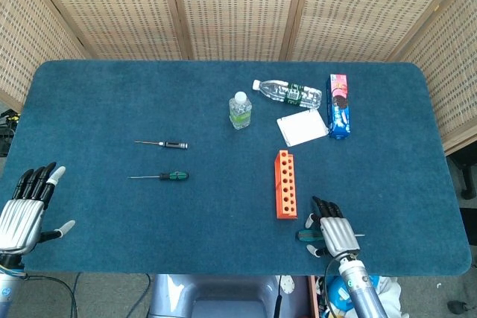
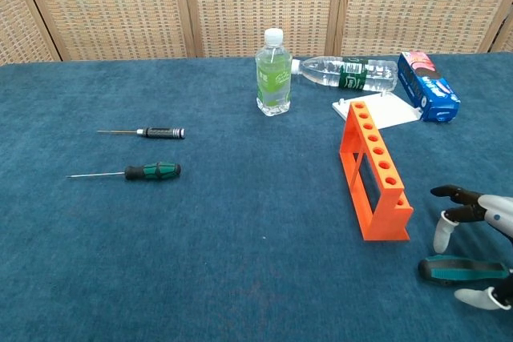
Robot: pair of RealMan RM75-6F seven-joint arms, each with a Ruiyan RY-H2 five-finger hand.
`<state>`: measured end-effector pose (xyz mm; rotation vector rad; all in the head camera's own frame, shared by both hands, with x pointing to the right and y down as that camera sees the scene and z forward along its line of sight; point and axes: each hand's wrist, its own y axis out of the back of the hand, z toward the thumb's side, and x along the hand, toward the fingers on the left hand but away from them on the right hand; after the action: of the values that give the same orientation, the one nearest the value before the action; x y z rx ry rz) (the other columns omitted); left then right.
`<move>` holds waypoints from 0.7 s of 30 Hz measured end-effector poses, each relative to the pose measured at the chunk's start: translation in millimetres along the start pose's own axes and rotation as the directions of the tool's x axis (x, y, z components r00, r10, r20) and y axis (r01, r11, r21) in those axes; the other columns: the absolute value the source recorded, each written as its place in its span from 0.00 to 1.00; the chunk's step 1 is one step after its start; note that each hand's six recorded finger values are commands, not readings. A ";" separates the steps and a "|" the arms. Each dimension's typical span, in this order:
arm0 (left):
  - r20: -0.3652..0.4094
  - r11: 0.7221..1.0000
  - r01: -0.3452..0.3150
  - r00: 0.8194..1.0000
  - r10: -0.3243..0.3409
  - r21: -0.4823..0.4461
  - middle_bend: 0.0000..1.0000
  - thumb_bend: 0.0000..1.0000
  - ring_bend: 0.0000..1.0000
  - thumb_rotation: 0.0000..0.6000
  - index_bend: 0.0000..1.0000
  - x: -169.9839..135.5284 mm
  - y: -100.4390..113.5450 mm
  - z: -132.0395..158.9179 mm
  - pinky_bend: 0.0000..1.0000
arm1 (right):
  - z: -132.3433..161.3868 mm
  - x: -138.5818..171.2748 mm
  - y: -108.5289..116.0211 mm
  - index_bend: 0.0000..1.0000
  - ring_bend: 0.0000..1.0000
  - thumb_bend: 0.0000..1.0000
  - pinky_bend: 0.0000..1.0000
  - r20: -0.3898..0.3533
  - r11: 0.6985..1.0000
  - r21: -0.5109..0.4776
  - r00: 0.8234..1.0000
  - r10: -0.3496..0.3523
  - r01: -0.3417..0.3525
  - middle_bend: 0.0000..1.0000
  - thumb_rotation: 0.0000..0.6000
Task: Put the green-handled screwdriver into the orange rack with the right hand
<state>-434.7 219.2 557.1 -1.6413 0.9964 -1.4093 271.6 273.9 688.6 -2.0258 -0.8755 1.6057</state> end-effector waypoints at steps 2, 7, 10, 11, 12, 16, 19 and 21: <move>0.000 1.000 0.000 1.000 0.000 0.001 0.00 0.00 0.00 1.00 0.00 0.1 -0.1 0.1 0.00 | 0.4 -1.5 0.4 0.44 0.00 0.19 0.00 0.000 1.000 0.001 1.000 0.001 -0.001 0.00 1.00; -0.002 1.000 0.000 1.000 0.000 0.000 0.00 0.00 0.00 1.00 0.00 0.2 0.0 -0.5 0.00 | 0.4 -3.8 -1.2 0.50 0.00 0.19 0.00 0.001 1.000 0.006 1.000 0.012 -0.012 0.00 1.00; 0.001 1.000 -0.002 1.000 0.002 -0.001 0.00 0.00 0.00 1.00 0.00 0.2 0.2 0.2 0.00 | 1.3 -5.0 -0.2 0.55 0.00 0.19 0.00 0.000 1.000 0.004 1.000 0.006 -0.006 0.00 1.00; 0.002 1.000 -0.002 1.000 0.002 -0.001 0.00 0.00 0.00 1.00 0.00 0.2 0.2 0.3 0.00 | 1.5 -5.1 -0.2 0.57 0.00 0.19 0.00 -0.001 1.000 0.003 1.000 0.005 -0.005 0.00 1.00; 0.002 1.000 -0.002 1.000 0.002 0.000 0.00 0.00 0.00 1.00 0.00 0.2 0.1 0.2 0.00 | 1.6 -5.1 -0.5 0.59 0.00 0.19 0.00 -0.001 1.000 0.003 1.000 0.004 -0.004 0.00 1.00; 0.000 1.000 -0.003 1.000 0.003 -0.002 0.00 0.00 0.00 1.00 0.00 0.1 0.6 -0.1 0.00 | 2.2 -5.2 0.6 0.63 0.00 0.19 0.00 -0.004 1.000 0.000 1.000 -0.002 0.002 0.00 1.00; 0.001 1.000 -0.004 1.000 0.004 -0.003 0.00 0.00 0.00 1.00 0.00 0.0 0.7 0.0 0.00 | 3.0 -5.1 2.7 0.64 0.00 0.19 0.00 -0.008 1.000 -0.002 1.000 -0.011 0.011 0.00 1.00; 0.002 1.000 -0.003 1.000 0.003 -0.002 0.00 0.00 0.00 1.00 0.00 0.2 0.5 0.0 0.00 | 3.6 -5.1 4.8 0.64 0.00 0.19 0.00 -0.011 1.000 -0.003 1.000 -0.017 0.017 0.00 1.00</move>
<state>-434.7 218.9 556.7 -1.6417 0.9998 -1.4048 268.5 266.7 688.2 -2.0217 -0.8890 1.5842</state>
